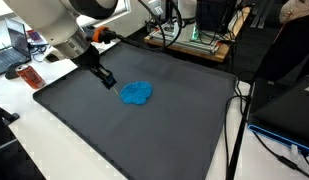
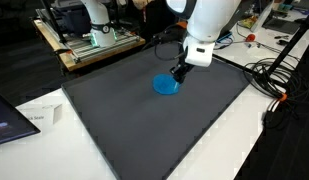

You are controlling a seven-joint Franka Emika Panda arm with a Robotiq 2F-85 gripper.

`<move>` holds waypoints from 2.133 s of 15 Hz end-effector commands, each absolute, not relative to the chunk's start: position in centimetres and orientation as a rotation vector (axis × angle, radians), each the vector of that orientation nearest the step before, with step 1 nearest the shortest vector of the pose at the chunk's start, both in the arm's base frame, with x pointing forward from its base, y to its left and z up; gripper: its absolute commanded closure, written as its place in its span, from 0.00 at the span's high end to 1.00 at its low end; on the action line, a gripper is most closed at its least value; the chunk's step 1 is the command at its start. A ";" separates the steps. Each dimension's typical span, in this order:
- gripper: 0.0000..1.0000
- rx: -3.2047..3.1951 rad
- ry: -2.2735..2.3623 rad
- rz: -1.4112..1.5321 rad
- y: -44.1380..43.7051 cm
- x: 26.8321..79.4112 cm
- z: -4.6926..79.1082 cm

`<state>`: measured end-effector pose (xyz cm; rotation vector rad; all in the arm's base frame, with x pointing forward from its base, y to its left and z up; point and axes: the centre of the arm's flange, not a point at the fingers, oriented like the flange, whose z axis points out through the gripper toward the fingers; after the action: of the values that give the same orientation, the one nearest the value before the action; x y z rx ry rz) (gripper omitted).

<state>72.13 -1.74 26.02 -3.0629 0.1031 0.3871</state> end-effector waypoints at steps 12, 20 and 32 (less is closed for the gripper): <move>0.03 -2.806 0.006 0.097 -8.2 63.6 22.5; 0.03 -2.756 0.014 -0.143 -9.0 58.6 22.0; 0.03 -2.748 0.264 -0.586 -7.4 53.1 21.9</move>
<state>56.02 -7.72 21.32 -2.7724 0.2426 -0.4634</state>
